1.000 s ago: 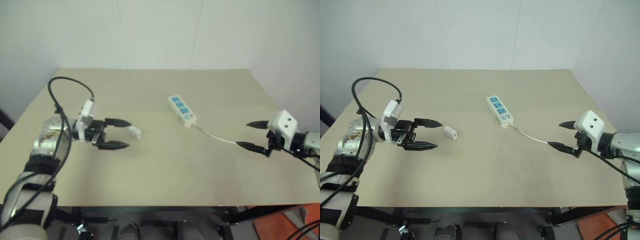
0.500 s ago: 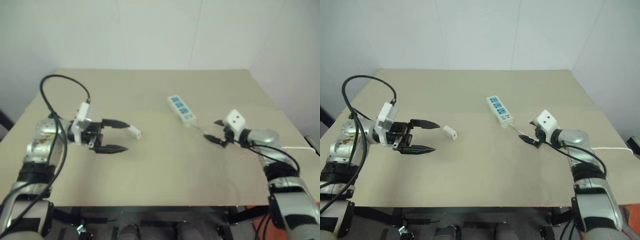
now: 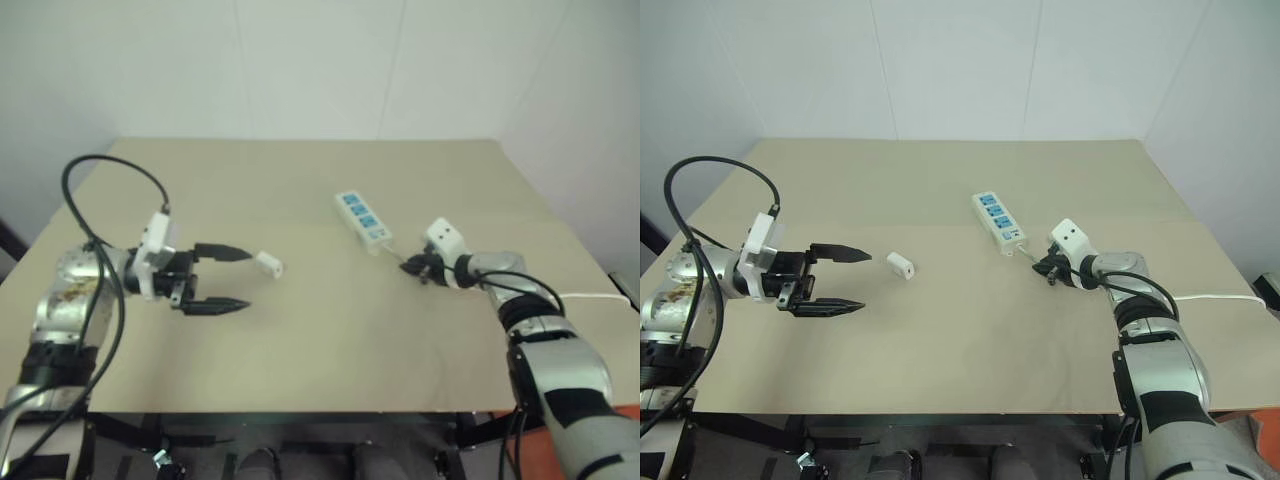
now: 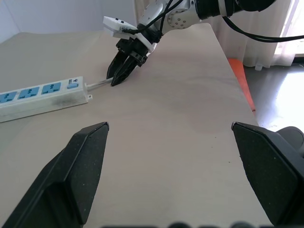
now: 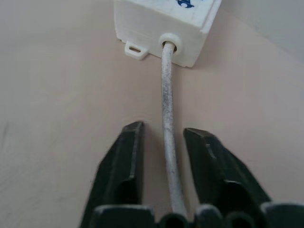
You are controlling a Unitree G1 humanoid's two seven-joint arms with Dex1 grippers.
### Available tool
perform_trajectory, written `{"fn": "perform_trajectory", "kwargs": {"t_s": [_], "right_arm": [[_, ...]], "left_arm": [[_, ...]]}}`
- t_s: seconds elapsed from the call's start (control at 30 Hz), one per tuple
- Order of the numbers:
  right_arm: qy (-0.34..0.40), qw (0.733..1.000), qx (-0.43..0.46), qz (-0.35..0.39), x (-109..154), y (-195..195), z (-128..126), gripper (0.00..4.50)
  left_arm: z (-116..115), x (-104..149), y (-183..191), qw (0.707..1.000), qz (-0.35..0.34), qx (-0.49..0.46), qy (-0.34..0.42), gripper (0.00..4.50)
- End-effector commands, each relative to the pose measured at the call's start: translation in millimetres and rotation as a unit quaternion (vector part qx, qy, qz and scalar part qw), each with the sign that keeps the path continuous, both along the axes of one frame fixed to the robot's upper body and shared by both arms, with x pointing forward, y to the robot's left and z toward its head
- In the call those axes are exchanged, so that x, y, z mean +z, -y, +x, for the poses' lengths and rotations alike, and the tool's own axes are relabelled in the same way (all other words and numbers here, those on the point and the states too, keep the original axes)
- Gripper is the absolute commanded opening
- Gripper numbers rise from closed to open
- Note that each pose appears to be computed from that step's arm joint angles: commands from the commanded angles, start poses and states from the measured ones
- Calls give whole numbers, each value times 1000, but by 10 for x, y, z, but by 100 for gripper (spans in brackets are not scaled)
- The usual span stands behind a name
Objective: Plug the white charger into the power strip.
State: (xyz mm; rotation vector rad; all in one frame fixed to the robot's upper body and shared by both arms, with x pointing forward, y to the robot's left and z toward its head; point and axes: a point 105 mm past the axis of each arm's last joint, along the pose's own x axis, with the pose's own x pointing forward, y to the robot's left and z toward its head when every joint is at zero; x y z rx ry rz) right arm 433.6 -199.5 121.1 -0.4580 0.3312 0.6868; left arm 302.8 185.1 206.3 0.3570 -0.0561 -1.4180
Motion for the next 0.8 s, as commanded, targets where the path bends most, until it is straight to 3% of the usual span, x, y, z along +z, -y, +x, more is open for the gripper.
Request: {"fn": "perform_trajectory", "kwargs": {"t_s": [0.03, 0.27, 0.43, 0.57, 0.63, 0.8], "right_arm": [[3, 1000, 13, 1, 65, -18, -1, 15], [48, 997, 58, -14, 151, 76, -192, 3], [48, 996, 73, 10, 196, 225, -692, 3], [36, 999, 41, -6, -50, 272, -1005, 3], [47, 998, 30, -20, -107, 259, -1074, 69], [99, 994, -31, 41, 14, 169, -1154, 232]], "left_arm": [[49, 184, -58, 999, 0, 15, 32, 450], [92, 230, 5, 999, -3, 7, 38, 450], [88, 240, 35, 999, -3, 2, 37, 450], [113, 237, 40, 999, -4, 0, 33, 450], [124, 239, 47, 999, 0, -4, 32, 450], [124, 281, 121, 999, -9, -16, 31, 450]]}}
